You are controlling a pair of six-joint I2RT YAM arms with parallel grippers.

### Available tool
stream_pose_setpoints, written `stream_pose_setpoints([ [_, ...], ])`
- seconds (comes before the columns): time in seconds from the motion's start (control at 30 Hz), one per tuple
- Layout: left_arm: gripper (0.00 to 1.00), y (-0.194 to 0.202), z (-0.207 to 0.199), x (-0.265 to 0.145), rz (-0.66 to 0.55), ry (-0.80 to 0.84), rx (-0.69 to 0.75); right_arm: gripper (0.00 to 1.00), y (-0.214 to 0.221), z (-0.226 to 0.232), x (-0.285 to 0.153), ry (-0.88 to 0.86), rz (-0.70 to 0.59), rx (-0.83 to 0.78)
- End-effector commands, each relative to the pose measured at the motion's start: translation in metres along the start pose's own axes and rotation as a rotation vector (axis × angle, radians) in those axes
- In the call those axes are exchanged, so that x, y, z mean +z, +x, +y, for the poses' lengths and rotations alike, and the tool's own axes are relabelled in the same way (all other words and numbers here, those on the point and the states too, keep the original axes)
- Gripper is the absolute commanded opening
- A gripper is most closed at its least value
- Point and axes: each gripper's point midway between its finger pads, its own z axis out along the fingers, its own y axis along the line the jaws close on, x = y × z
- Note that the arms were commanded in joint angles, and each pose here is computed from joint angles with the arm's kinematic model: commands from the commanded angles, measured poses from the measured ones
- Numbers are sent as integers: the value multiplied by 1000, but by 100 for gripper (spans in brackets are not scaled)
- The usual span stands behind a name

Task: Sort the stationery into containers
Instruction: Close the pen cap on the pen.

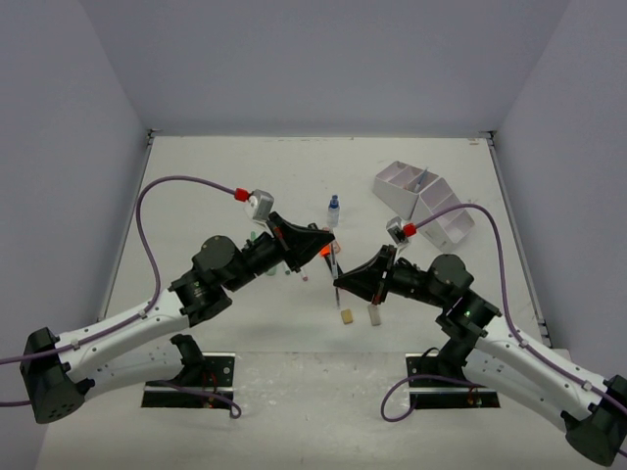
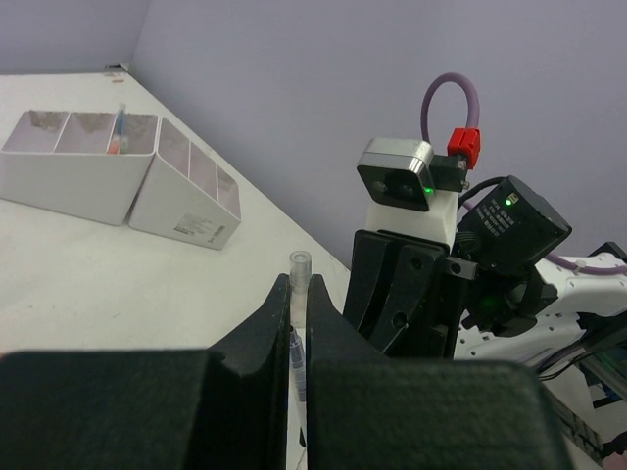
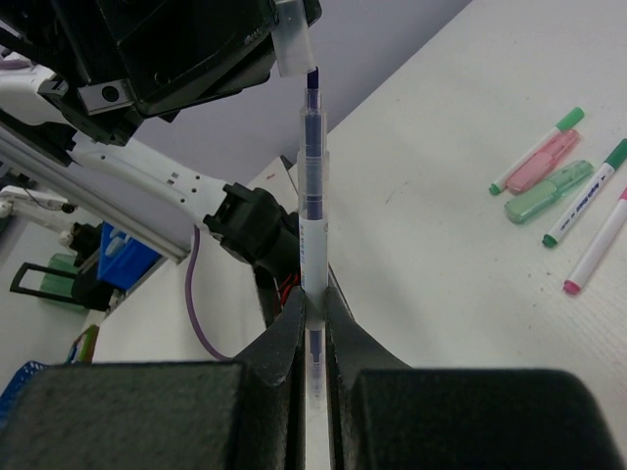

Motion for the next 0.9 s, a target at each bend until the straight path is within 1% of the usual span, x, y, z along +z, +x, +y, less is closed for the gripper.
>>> stream_pose_setpoints([
  [0.0,0,-1,-2,0,-8,19,-4,0,-28,12,0,-3,-80,-54],
  [0.23,0,-2,5,-3,-21,-15,1,0,-30,16,-2,-10,-78,-57],
  [0.43,0,3,4,-1,-5,-5,-5,0,-32,19,-4,-16,-84,-62],
  [0.53,0,3,7,-1,-16,-14,-11,0,-31,21,-4,-24,-73,-61],
  [0.67,0,-3,4,-3,-34,-9,-6,0,-25,18,-3,-21,-57,-51],
  [0.87,0,-23,1,-4,-87,-27,10,0,-14,13,-2,-21,-22,-34],
])
